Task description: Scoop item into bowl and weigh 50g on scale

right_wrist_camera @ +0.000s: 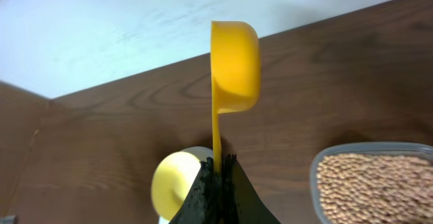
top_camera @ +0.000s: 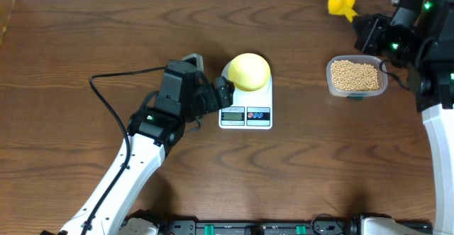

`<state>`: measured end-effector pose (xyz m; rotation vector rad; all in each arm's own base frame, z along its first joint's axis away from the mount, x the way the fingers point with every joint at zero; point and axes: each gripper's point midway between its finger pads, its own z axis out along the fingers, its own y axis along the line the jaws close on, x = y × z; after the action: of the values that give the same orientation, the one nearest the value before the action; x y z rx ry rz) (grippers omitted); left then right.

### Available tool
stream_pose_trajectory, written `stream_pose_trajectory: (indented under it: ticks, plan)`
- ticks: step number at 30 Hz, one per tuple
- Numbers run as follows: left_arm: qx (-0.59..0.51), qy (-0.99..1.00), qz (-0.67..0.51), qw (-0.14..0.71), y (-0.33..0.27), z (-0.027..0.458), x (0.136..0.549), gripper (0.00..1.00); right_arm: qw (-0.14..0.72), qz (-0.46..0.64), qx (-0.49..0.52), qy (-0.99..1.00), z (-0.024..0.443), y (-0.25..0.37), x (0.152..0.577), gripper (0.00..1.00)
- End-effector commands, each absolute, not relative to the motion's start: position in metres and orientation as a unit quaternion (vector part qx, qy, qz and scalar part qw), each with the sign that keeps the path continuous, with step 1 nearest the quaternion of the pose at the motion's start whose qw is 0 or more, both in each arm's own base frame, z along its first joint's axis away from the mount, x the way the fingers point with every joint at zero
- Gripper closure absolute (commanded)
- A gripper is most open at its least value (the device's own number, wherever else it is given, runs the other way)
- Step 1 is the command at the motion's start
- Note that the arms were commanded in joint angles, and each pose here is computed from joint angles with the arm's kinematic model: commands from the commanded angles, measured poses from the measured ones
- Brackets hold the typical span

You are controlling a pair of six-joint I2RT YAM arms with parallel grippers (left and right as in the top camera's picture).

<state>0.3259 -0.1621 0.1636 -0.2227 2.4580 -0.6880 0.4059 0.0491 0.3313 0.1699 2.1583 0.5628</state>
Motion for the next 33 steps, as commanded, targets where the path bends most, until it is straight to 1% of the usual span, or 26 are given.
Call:
stream_pose_trajectory:
  ticks: [1,2,6,10,12,16,20,23,27,33]
  plan:
    - [-0.053,0.928,-0.198,0.313,-0.151,0.165,0.33,0.05,0.46,0.196,0.076,0.863,0.343,0.035,0.407,0.99]
    - [-0.041,0.93,-0.188,0.312,-0.152,0.163,0.328,0.05,0.461,0.19,0.079,0.863,0.342,0.032,0.408,0.99]
    - [0.068,0.945,-0.147,0.286,-0.175,0.138,0.311,0.05,0.465,0.178,0.087,0.863,0.342,0.027,0.409,0.99]
    - [0.113,0.951,-0.141,0.25,-0.203,0.108,0.302,0.05,0.468,0.173,0.081,0.863,0.343,0.026,0.41,0.99]
    - [0.117,0.952,-0.14,0.244,-0.208,0.101,0.302,0.05,0.467,0.172,0.082,0.863,0.342,0.025,0.41,0.99]
    - [0.117,0.955,-0.135,0.236,-0.212,0.087,0.307,0.05,0.467,0.166,0.071,0.866,0.341,0.026,0.409,0.99]
    - [0.108,0.96,-0.102,0.236,-0.202,0.076,0.312,0.04,0.468,0.162,0.067,0.866,0.341,0.025,0.409,0.99]
    - [0.048,0.966,-0.063,0.246,-0.187,0.069,0.321,0.04,0.468,0.161,0.065,0.866,0.341,0.025,0.409,0.99]
    - [-0.008,0.968,-0.06,0.243,-0.183,0.061,0.324,0.04,0.469,0.161,0.066,0.866,0.341,0.025,0.409,0.99]
    - [0.005,0.971,-0.058,0.231,-0.196,0.044,0.319,0.04,0.473,0.148,0.073,0.865,0.342,0.02,0.411,0.99]
